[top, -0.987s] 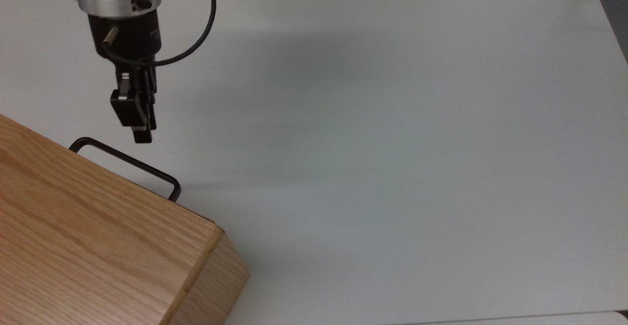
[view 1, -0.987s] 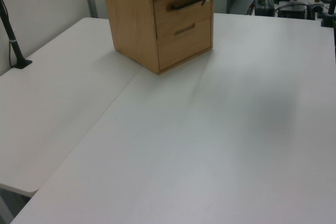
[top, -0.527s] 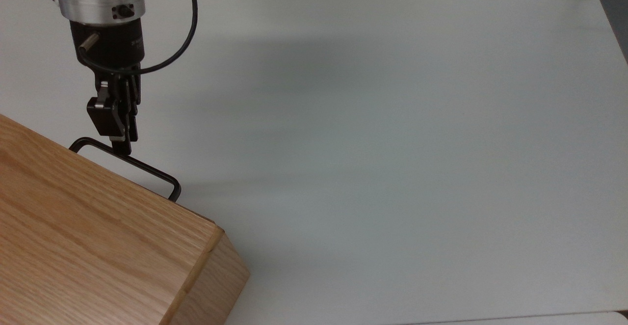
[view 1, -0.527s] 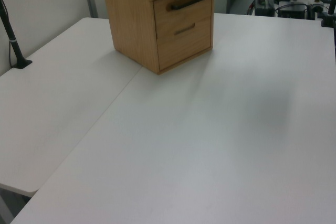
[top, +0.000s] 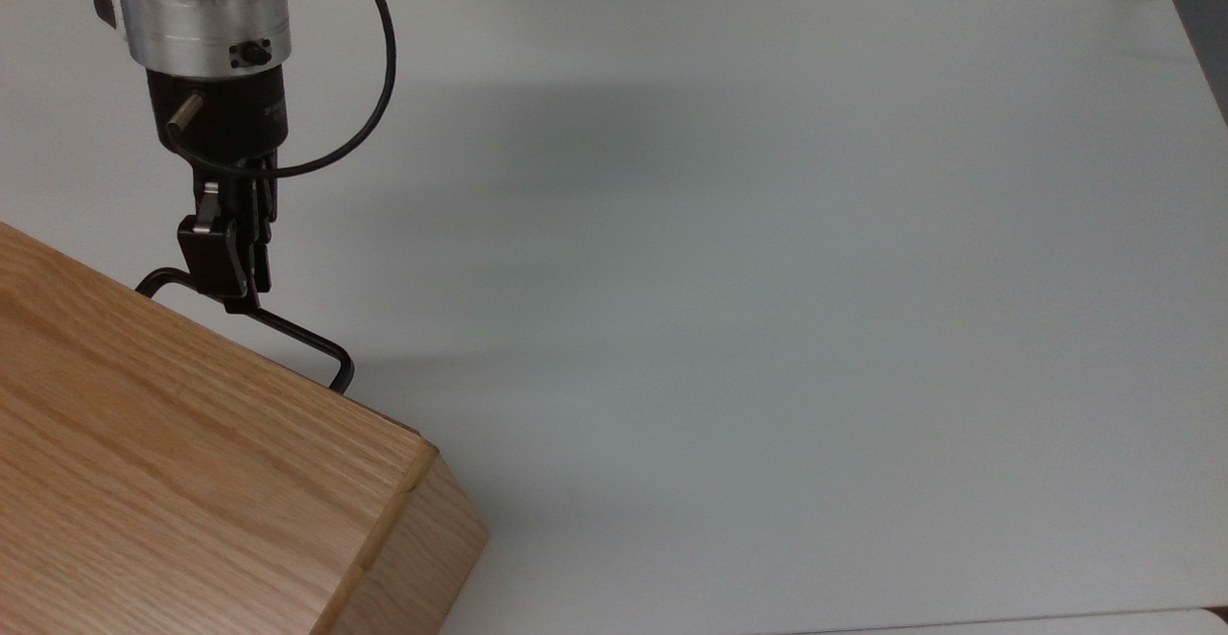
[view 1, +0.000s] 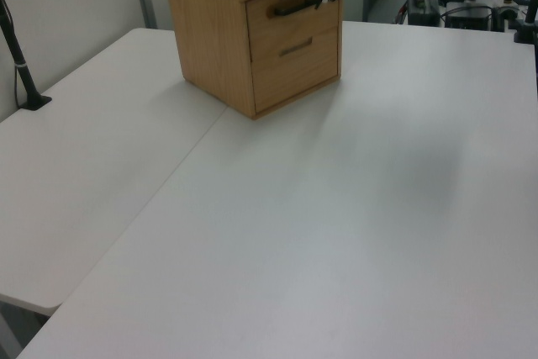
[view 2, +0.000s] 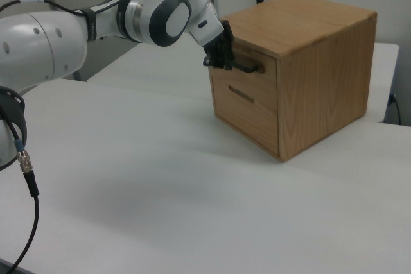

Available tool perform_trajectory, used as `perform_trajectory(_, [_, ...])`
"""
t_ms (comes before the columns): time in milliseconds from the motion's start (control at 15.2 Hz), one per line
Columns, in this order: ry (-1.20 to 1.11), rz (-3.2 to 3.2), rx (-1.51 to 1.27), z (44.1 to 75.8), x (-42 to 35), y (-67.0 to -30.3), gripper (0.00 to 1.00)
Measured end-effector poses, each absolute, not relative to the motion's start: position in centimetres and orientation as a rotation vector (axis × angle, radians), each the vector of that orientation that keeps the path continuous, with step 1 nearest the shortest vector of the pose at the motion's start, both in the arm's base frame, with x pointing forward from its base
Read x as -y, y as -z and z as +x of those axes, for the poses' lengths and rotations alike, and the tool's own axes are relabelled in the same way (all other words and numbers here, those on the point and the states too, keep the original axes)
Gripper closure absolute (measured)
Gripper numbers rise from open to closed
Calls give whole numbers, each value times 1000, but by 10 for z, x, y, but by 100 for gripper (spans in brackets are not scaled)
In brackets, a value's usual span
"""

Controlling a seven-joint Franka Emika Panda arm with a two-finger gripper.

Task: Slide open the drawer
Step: 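Lower the gripper onto the dark bar handle and close on it, then pull the handle outward, sliding the upper drawer out of the cabinet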

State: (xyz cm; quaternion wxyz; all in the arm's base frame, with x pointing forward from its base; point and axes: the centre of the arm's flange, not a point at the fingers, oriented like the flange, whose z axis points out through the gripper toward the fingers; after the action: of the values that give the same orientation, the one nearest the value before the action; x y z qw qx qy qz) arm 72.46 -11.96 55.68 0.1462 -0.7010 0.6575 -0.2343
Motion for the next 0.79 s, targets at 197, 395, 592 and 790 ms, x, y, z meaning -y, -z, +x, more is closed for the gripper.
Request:
perform_trajectory(197, [687,-1980,-1924,725,122,-557,67])
perform_trajectory(395, [707,-1987,-1932,729,125,-549,67])
perform_trajectory(592, [729,-2005,-1937,731,124,-544,77])
perform_trajectory(790, [747,-2015,-1942,731,121,-545,77])
